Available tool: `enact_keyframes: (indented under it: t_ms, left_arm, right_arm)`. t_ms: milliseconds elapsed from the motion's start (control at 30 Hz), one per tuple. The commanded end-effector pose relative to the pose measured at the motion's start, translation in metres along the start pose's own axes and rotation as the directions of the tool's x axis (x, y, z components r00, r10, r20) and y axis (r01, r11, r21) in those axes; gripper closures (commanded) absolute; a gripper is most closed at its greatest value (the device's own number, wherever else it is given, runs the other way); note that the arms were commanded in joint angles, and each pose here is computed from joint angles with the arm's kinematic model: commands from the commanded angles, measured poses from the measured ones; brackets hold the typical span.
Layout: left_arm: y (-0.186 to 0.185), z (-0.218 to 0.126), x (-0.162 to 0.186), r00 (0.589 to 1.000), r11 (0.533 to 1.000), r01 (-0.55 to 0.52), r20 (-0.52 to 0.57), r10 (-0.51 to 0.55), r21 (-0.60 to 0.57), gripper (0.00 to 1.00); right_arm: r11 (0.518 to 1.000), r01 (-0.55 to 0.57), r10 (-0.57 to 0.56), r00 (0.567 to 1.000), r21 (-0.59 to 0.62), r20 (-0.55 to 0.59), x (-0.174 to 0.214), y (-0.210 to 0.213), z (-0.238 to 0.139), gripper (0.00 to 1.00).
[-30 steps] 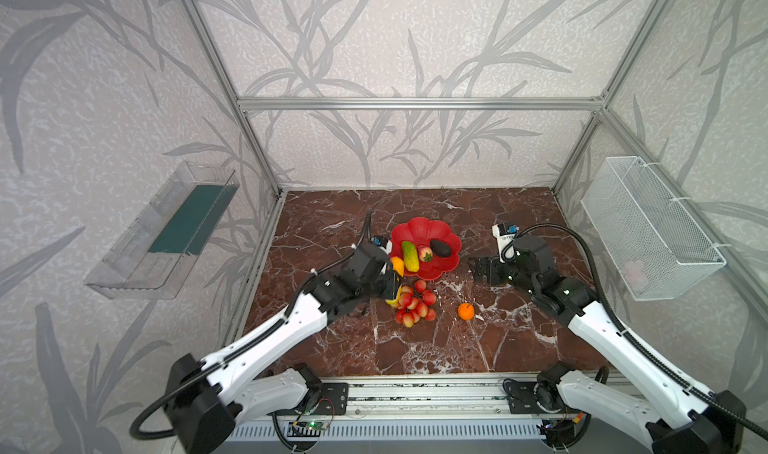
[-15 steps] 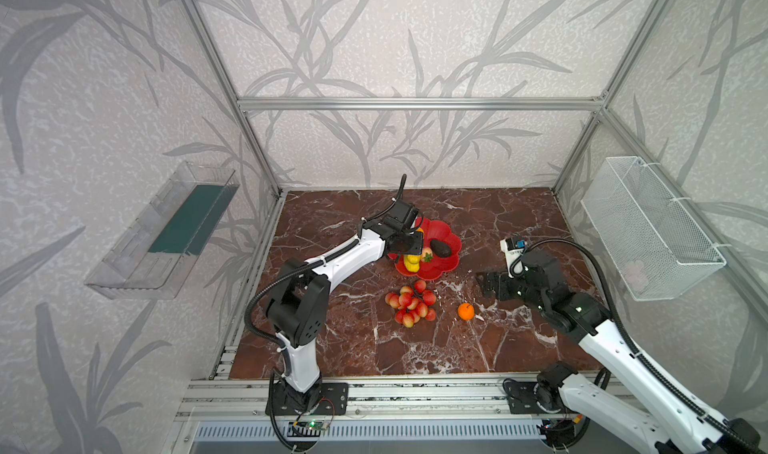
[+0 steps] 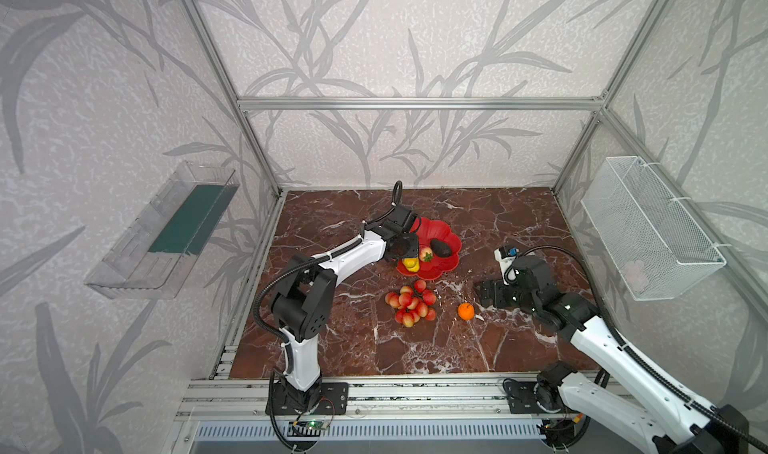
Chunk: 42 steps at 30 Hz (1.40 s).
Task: Place and organize the fake fruits in the fruit bowl
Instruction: 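Lower the yellow fruit into the bowl and open the left gripper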
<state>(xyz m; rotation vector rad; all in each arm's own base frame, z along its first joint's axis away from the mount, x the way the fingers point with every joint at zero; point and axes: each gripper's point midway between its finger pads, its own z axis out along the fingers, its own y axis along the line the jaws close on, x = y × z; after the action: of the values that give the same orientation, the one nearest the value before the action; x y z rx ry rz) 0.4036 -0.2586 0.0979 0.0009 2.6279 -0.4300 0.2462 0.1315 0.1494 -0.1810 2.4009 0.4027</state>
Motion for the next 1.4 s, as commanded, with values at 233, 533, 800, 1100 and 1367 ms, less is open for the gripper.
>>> enact_keyframes:
  t_ms: [233,533,800,1100,1367]
  left_arm:
    - [-0.018,-0.005,-0.034,0.986,0.987,-0.16,0.043,0.158,0.029,0.66]
    - [-0.014,0.005,-0.07,0.867,0.859,-0.497,-0.095,0.489,-0.124,0.68]
    - [-0.016,0.027,-0.072,0.739,0.733,-0.671,-0.185,0.648,-0.115,0.68]
    - [-0.016,0.05,-0.062,0.701,0.689,-0.711,-0.218,0.679,-0.14,0.59]
    - [-0.033,0.034,-0.078,0.743,0.728,-0.669,-0.127,0.657,-0.146,0.35]
  right_arm:
    - [1.0,-0.019,0.018,0.999,-0.02,-0.035,0.011,0.001,0.011,0.05]
    - [1.0,-0.024,0.023,0.998,-0.017,-0.051,0.017,-0.001,0.015,0.05]
    - [0.999,-0.039,0.038,0.997,-0.025,-0.063,0.022,0.0,0.019,0.05]
    - [0.998,-0.058,0.055,0.995,-0.03,-0.088,0.029,0.001,0.027,0.06]
    - [0.997,-0.07,0.066,0.991,-0.031,-0.116,0.037,0.0,0.033,0.07]
